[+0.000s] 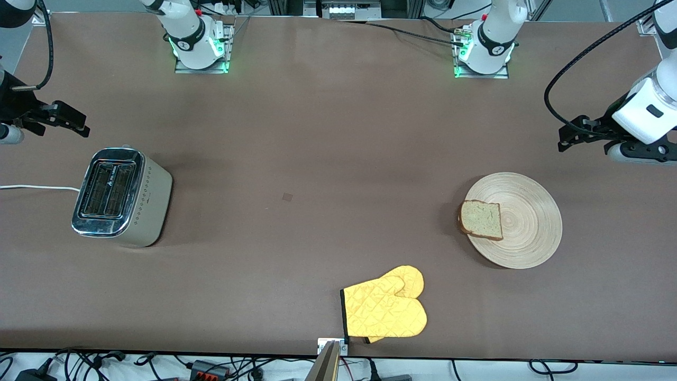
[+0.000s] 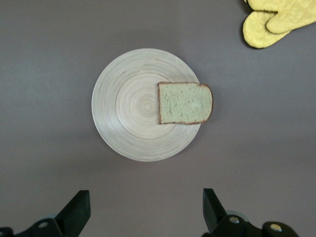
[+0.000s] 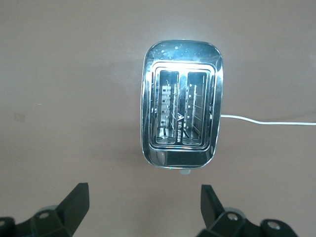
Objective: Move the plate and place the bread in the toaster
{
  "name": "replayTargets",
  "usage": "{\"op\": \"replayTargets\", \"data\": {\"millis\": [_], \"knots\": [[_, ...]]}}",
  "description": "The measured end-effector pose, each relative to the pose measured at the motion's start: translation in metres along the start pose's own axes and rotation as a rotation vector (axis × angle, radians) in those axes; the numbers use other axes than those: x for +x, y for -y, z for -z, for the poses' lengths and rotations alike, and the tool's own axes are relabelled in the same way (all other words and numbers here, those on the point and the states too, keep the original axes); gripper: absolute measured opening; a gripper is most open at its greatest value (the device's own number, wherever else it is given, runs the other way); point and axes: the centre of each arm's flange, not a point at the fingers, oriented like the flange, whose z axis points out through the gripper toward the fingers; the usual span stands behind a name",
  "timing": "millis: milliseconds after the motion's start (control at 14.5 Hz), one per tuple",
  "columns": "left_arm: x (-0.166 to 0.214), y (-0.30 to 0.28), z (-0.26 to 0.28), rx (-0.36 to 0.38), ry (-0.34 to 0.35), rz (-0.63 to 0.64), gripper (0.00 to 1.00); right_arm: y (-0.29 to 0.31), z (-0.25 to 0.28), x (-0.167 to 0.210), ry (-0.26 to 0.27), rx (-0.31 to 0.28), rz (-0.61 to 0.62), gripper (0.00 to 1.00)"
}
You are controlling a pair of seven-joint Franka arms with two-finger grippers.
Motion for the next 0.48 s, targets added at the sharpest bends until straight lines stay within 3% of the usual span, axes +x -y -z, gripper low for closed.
{"op": "replayTargets", "data": {"millis": [484], "knots": [[0.012, 0.005, -0.032, -0.004, 0.072, 0.006, 1.0, 0.0, 0.0, 0.0, 0.0, 0.0, 0.0, 1.0]]}}
